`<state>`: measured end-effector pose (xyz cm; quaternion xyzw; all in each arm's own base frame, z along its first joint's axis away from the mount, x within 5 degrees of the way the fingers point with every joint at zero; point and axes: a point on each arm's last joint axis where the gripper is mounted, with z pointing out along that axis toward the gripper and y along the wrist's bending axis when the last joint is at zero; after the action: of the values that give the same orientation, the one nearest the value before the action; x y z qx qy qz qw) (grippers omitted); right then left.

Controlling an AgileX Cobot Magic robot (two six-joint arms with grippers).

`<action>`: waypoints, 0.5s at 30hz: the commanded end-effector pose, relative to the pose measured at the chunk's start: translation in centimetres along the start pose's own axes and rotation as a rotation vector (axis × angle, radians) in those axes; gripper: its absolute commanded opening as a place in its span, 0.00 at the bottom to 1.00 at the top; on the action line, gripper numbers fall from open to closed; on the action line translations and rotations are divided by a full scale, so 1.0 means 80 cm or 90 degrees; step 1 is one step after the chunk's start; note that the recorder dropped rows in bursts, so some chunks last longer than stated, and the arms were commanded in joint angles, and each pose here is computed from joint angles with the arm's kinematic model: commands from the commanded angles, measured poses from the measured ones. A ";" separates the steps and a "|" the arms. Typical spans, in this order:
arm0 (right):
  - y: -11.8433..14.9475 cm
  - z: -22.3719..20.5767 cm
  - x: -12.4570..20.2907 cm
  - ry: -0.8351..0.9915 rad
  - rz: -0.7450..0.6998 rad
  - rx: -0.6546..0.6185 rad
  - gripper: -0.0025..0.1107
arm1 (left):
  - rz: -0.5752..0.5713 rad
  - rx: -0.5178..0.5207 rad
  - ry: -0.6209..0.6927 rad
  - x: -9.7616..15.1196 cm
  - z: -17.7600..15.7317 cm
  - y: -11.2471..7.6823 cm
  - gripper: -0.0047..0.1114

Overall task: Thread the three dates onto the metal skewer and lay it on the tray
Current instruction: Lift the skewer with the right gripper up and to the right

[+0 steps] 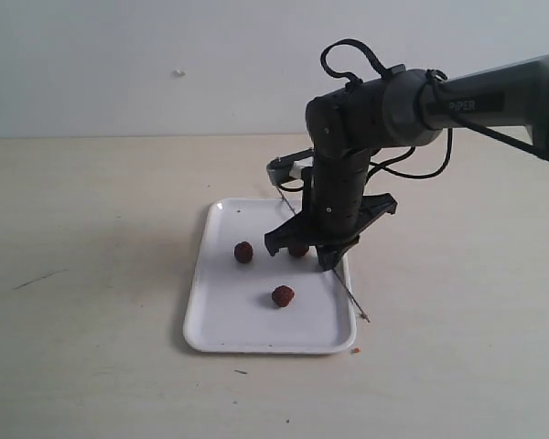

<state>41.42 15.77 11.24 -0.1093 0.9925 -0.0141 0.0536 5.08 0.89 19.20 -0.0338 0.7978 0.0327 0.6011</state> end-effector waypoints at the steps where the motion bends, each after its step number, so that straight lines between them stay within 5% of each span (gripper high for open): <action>1: -0.010 0.000 0.000 0.000 0.018 0.049 0.02 | -0.011 0.002 -0.005 0.000 0.000 0.000 0.04; 10: -0.036 -0.083 -0.002 -0.078 0.025 0.159 0.02 | -0.011 0.002 -0.005 0.000 0.000 0.000 0.04; 15: -0.044 -0.153 0.013 -0.095 -0.072 0.172 0.02 | -0.011 0.002 -0.005 0.000 0.000 0.000 0.04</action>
<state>40.74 13.01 20.33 -0.1217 0.9752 -0.1297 0.1317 5.08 0.89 19.20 -0.0338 0.7978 0.0327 0.6011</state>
